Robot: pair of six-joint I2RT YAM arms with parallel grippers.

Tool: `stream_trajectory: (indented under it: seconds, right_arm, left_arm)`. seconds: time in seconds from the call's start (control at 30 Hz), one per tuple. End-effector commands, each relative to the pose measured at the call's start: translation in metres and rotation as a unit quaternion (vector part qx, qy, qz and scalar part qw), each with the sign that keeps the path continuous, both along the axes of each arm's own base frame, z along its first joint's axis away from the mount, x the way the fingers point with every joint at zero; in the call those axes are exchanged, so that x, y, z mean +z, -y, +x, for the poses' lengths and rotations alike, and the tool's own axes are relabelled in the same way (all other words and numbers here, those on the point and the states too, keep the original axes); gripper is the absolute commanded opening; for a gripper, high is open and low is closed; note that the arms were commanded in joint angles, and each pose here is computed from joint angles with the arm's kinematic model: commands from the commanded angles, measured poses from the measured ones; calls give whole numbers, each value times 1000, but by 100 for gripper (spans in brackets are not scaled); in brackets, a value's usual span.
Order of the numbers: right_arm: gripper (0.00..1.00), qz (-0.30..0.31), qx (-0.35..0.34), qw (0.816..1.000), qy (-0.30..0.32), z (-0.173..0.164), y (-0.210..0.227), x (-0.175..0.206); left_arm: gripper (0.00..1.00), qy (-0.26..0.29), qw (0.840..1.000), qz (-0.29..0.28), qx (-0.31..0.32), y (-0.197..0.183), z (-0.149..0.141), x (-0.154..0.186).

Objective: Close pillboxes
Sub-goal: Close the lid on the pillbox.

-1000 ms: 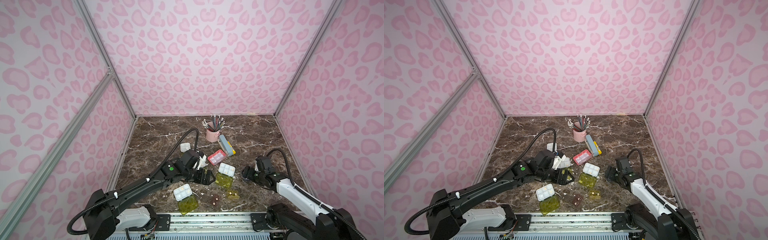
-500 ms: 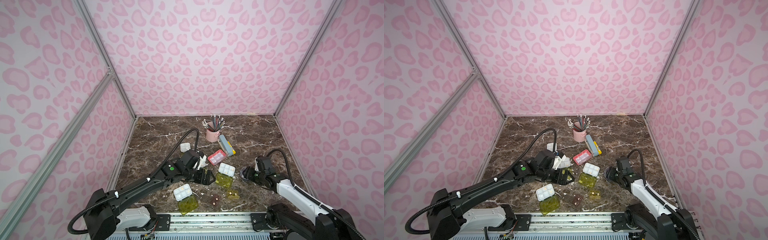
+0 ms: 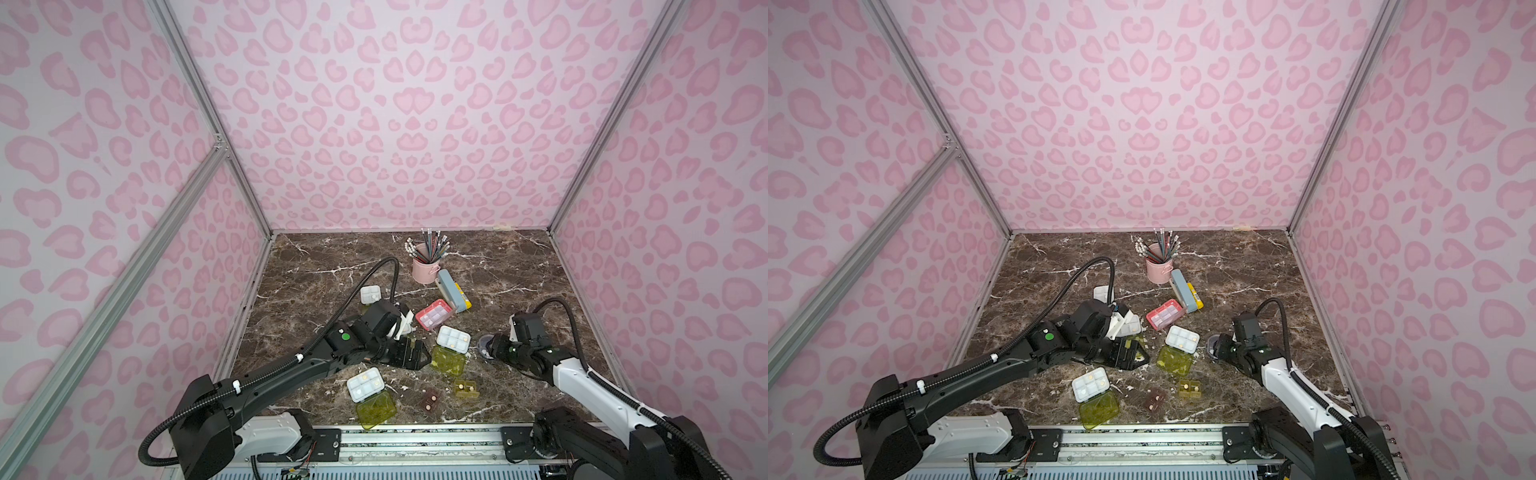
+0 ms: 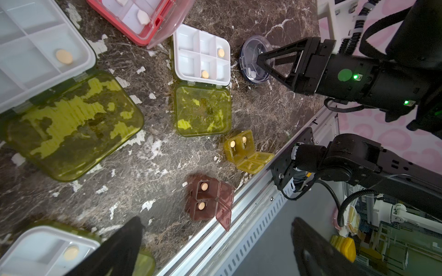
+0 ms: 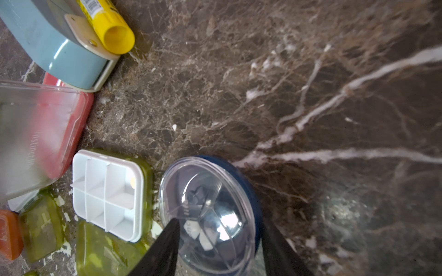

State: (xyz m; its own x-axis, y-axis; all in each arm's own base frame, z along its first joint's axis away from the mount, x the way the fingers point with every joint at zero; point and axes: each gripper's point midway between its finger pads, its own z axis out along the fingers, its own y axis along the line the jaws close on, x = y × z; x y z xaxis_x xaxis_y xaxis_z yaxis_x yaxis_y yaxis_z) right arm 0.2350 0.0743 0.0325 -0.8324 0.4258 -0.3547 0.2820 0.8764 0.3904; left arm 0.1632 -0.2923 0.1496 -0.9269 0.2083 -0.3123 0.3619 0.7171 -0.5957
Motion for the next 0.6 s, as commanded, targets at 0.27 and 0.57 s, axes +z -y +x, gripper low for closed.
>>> stream_trajectory:
  seconds: [0.27, 0.57]
  right_arm:
    - [51, -5, -1, 1000, -2, -1, 3, -4]
    - [45, -7, -4, 1000, -7, -3, 5, -7]
  left_arm:
    - [98, 11, 1000, -18, -5, 8, 4, 9]
    - [98, 10, 1000, -17, -4, 7, 4, 8]
